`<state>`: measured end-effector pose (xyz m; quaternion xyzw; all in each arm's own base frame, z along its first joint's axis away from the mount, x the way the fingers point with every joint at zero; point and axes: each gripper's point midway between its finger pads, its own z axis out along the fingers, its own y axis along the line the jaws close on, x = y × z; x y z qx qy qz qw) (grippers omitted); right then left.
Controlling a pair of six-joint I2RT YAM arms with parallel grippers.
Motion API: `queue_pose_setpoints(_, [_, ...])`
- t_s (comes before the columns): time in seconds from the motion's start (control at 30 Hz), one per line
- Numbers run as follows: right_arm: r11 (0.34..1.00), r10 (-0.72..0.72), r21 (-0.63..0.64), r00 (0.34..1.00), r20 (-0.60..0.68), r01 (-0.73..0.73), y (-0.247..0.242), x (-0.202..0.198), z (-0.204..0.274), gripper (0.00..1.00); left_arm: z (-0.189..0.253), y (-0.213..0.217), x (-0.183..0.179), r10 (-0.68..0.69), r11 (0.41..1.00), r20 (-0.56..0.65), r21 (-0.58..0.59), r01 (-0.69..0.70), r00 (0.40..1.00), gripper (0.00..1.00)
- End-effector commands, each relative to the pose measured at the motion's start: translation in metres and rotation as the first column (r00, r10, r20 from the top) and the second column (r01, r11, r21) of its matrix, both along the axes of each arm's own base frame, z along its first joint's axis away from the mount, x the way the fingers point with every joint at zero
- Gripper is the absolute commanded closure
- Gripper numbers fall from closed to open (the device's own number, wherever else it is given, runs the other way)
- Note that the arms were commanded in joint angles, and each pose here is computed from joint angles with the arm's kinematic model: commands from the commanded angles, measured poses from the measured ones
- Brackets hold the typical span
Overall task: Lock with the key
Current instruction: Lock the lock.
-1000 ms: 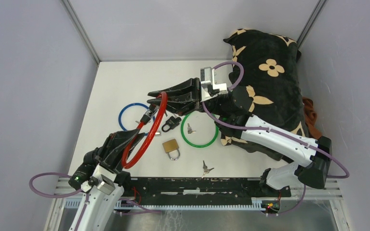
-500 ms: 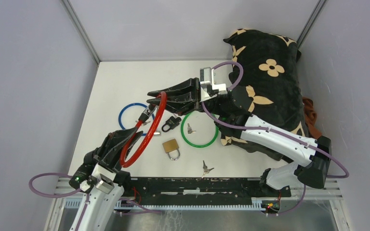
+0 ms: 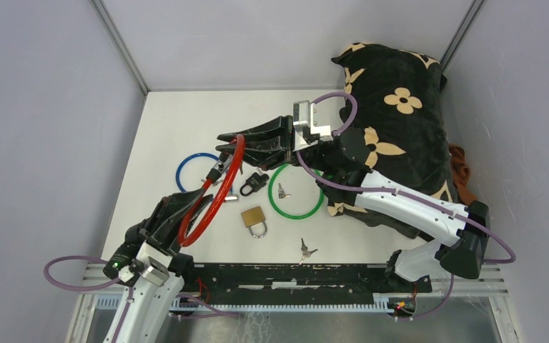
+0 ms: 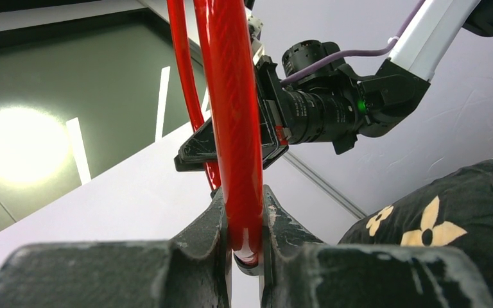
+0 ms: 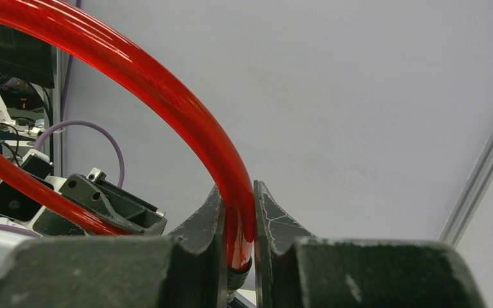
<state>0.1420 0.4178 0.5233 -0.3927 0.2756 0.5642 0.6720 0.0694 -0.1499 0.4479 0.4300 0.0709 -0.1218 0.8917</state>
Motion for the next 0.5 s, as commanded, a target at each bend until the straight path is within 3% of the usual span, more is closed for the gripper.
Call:
queue_pose_setpoints(0.0, [0.999,-0.025,0.047,0.999,-0.024,0.026,-0.010,0.001,0.014,1.00,0.017,0.011,-0.009,0.051,0.996,0.093,-0.075,-0.044,0.994,0.98])
queue_pose_setpoints(0.47, [0.994,0.084,0.081,0.993,-0.085,-0.077,0.003,-0.002,0.011,1.00,0.019,0.014,-0.008,0.043,0.994,0.076,-0.106,-0.034,0.996,0.98])
